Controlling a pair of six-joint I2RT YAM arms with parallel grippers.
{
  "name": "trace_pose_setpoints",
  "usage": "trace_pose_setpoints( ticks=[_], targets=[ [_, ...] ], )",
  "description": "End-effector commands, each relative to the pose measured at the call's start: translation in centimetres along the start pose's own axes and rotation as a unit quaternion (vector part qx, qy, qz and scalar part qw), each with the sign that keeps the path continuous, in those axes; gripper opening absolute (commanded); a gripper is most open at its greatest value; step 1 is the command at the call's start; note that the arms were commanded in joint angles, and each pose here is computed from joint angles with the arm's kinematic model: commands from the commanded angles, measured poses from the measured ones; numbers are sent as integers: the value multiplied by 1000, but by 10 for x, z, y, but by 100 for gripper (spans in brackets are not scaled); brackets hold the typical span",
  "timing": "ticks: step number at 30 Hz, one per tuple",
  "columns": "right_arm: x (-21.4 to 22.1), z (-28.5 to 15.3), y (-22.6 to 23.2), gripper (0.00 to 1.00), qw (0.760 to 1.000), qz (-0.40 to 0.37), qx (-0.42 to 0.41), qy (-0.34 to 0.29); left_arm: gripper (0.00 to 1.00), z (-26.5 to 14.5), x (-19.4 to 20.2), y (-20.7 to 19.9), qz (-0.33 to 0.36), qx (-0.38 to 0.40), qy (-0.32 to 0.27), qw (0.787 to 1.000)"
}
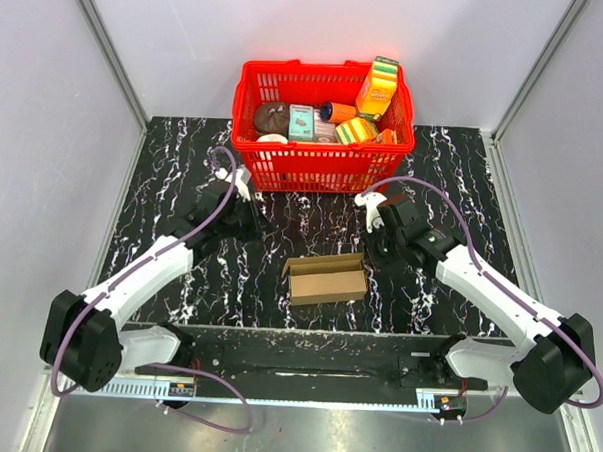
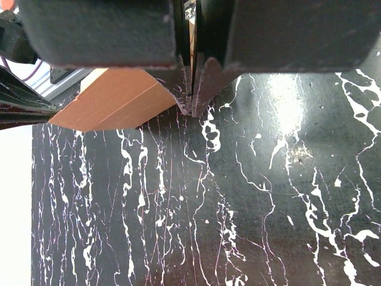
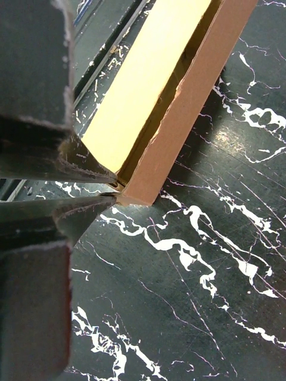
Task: Fold the paper box
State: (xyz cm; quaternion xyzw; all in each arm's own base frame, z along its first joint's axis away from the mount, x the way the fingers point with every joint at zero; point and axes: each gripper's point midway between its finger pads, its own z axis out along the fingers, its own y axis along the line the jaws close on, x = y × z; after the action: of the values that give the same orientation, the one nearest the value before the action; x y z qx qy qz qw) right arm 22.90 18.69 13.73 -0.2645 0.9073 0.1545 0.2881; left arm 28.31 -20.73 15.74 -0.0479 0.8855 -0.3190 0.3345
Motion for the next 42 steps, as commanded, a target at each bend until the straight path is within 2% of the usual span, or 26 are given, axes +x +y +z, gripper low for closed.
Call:
trace_pose_setpoints(
  ticks=[1, 8, 19, 28, 30, 31, 32, 33, 39, 42],
  targets=[
    [-15, -7, 5, 19, 1000, -1, -15, -19, 0, 3, -13, -26, 6, 57, -5, 998],
    [-18, -11, 7, 10, 1000, 2, -18, -19, 0, 16, -3, -30, 4, 72, 26, 997],
    [-20, -16, 9, 5, 1000, -1, -21, -2, 0, 18, 4, -33, 7, 84, 38, 996],
    [-17, -18, 12, 6, 1000, 5, -27, 3, 0, 16, 7, -32, 15, 86, 41, 995],
    [-17, -20, 13, 15, 1000, 6, -30, 4, 0, 16, 7, -33, 16, 86, 41, 995],
    [-17, -20, 13, 21, 999, 12, -30, 5, 0, 16, 7, -33, 16, 87, 41, 995],
    [-17, -21, 14, 33, 999, 14, -30, 4, 0, 15, 6, -34, 17, 88, 41, 995],
    [-18, -24, 13, 37, 999, 16, -28, 2, 0, 15, 6, -35, 17, 90, 41, 995],
    [-40, -54, 16, 47, 997, 34, -23, -60, 0, 19, 6, -37, 23, 94, 49, 994],
    [-52, -72, 22, 46, 993, 60, -31, -94, 0, 25, 6, -39, 28, 101, 60, 993]
  ],
)
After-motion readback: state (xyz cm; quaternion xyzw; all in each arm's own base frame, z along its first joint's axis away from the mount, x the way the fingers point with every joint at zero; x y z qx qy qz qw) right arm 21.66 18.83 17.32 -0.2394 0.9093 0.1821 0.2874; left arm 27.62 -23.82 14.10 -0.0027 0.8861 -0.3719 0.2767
